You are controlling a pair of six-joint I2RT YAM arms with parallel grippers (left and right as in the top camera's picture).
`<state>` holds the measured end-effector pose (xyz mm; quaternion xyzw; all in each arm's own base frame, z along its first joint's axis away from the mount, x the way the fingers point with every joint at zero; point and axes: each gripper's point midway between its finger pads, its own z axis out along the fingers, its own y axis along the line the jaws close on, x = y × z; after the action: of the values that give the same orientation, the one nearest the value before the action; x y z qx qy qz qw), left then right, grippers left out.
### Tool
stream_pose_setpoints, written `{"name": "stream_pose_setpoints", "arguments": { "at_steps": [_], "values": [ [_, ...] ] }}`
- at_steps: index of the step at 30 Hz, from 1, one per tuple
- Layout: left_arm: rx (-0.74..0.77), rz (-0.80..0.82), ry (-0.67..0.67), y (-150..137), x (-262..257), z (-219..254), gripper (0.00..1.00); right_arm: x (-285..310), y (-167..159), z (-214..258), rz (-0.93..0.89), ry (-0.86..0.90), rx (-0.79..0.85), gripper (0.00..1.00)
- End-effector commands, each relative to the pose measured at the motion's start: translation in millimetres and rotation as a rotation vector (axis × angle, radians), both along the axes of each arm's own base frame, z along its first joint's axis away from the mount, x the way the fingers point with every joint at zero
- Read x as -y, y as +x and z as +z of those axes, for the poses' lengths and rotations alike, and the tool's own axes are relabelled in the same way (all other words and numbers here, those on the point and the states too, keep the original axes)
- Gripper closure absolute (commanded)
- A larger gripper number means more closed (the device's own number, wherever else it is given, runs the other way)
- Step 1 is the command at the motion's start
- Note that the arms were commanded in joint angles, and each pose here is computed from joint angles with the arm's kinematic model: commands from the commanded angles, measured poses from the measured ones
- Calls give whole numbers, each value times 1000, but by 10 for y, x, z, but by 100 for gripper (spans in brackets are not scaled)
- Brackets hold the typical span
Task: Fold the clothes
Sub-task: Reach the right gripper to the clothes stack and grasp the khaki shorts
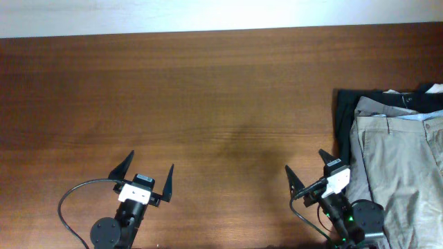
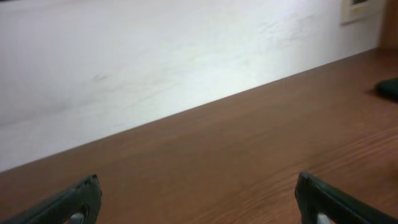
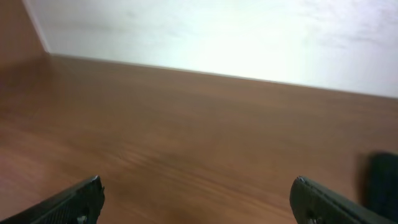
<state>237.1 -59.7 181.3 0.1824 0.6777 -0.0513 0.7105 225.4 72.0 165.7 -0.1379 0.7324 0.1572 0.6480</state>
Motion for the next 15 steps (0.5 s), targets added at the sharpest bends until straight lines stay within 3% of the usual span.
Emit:
{"name": "stream_pose_setpoints", "arguments": {
  "at_steps": [1, 5, 11, 15],
  "values": [
    [60, -66, -13, -125, 99, 447, 1, -170, -129, 358, 104, 135, 29, 1],
    [-93, 10, -17, -97, -22, 657, 1, -83, -154, 759, 50, 135, 63, 1],
    [-485, 32, -38, 482, -15, 826, 1, -12, 176, 824, -28, 121, -365, 1],
    [-811, 21, -30, 885, 37, 673, 1, 114, 642, 888, -111, 46, -641, 1]
  ]
}}
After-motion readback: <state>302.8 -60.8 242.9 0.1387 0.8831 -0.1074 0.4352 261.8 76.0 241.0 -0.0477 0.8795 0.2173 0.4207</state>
